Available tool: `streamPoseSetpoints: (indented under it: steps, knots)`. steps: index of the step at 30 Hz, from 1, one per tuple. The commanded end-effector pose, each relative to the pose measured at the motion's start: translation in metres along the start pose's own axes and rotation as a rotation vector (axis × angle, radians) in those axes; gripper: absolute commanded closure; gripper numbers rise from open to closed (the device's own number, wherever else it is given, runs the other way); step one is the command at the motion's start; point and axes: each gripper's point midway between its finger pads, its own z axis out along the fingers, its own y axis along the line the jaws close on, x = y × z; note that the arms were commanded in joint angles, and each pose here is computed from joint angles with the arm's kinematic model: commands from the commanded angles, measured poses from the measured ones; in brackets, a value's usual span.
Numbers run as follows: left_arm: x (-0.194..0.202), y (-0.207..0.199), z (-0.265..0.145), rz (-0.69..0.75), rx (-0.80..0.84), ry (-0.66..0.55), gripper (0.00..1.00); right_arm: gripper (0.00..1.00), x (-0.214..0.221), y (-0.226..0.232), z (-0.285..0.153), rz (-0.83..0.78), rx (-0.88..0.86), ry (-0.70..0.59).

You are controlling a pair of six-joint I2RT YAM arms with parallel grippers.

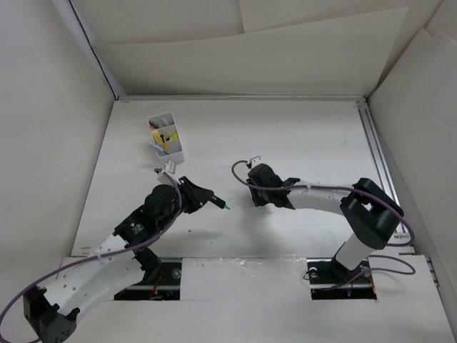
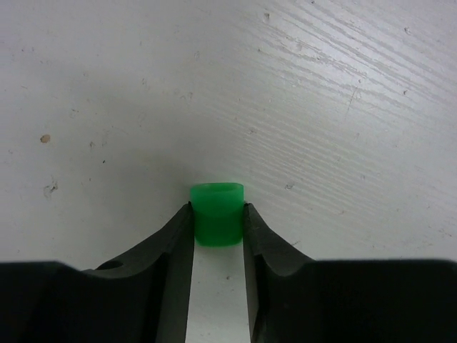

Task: Sort the stationery into containers
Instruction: Close the pen cap on the pen.

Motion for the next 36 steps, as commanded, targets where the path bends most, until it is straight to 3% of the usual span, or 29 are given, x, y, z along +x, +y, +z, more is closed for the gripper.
streamPoseSetpoints:
  steps: [1,3,10,14,20,27,36]
  knots:
    - [-0.012,-0.013,-0.002,-0.013,0.040,-0.044,1.00,0.71,-0.011,0.009,-0.002,0.016,-0.035,-0.050]
    - [-0.012,-0.018,-0.002,-0.033,0.057,-0.039,1.00,0.77,-0.012,0.007,-0.004,0.029,-0.028,-0.063]
    - [-0.010,-0.031,0.001,-0.076,0.103,-0.018,1.00,0.83,-0.021,0.014,-0.045,0.054,-0.125,-0.125]
    - [-0.005,-0.036,0.008,-0.107,0.099,0.022,1.00,0.85,-0.047,0.036,-0.109,0.029,-0.282,-0.267]
    - [-0.006,-0.068,0.008,-0.116,0.180,0.074,1.00,0.86,-0.060,0.061,-0.176,-0.036,-0.427,-0.373]
    - [-0.013,-0.087,0.002,-0.106,0.224,0.085,1.00,0.86,-0.056,0.061,-0.174,-0.088,-0.328,-0.306]
    - [-0.069,-0.119,-0.036,-0.046,0.229,-0.086,1.00,0.86,-0.061,0.078,-0.204,-0.137,-0.453,-0.386]
